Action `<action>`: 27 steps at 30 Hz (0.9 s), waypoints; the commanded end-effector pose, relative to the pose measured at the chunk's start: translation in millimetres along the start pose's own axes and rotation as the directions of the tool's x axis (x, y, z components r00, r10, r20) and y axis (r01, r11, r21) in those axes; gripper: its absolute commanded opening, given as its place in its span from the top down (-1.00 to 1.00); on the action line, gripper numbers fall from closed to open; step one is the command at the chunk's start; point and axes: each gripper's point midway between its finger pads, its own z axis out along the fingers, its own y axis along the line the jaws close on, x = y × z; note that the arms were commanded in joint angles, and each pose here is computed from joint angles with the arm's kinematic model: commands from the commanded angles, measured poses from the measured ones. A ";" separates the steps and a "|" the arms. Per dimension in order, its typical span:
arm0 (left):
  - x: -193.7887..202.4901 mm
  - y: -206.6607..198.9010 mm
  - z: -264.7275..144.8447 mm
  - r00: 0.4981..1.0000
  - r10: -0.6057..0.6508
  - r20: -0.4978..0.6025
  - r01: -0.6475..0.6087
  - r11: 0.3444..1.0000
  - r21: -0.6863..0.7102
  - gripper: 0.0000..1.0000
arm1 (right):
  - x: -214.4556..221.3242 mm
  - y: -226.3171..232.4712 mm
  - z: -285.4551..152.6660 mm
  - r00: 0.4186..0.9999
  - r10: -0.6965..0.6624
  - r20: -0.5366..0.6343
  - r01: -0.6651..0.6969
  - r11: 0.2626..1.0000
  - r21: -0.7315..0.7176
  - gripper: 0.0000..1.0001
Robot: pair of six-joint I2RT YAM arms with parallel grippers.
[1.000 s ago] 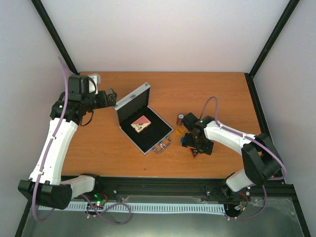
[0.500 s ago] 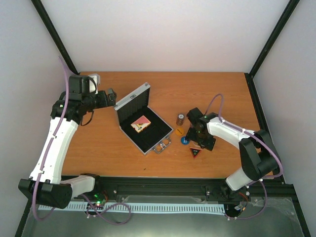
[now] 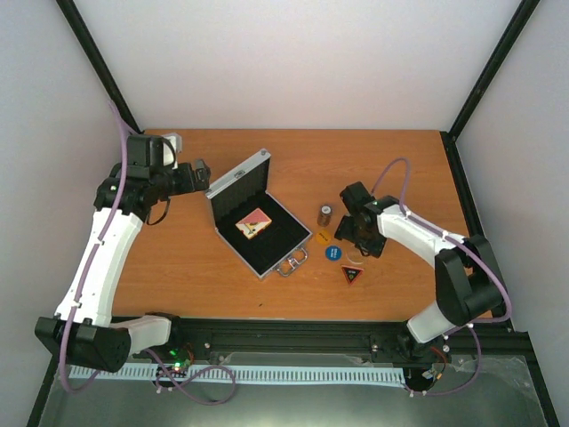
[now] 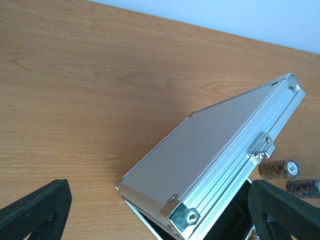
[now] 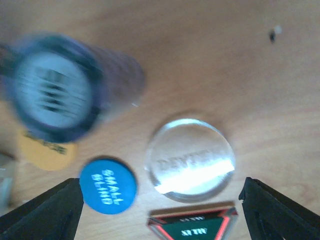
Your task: Pack up texas hold em set
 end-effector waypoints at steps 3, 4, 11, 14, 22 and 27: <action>-5.2 -2.0 1.7 1.000 -0.009 0.005 0.009 1.000 0.001 -1.00 | -47.0 36.0 -29.6 0.986 -0.108 0.129 0.114 0.993 -0.042 -0.74; -5.6 -2.1 1.9 1.000 -0.007 0.005 0.007 1.000 0.001 -1.00 | -50.1 39.8 -28.1 0.985 -0.122 0.125 0.127 0.991 -0.034 -0.73; -7.4 -0.9 0.7 1.000 0.001 0.005 -0.001 1.000 -0.010 -0.99 | -56.1 52.8 -5.1 0.988 -0.140 0.072 0.141 0.990 -0.002 -0.61; -6.7 0.0 1.1 1.000 0.003 0.003 -0.003 1.000 -0.015 -0.99 | -54.6 49.1 -0.5 0.990 -0.130 0.049 0.128 0.991 0.026 -0.49; -5.3 0.6 5.9 1.000 0.001 -0.006 -0.001 1.000 -0.016 -0.99 | -63.6 49.0 -0.1 0.989 -0.135 0.065 0.134 0.991 0.031 -0.46; -6.8 -0.1 9.3 1.000 0.002 -0.011 -0.002 1.000 -0.014 -0.99 | -66.7 47.7 6.0 0.990 -0.137 0.043 0.136 0.990 0.039 -0.44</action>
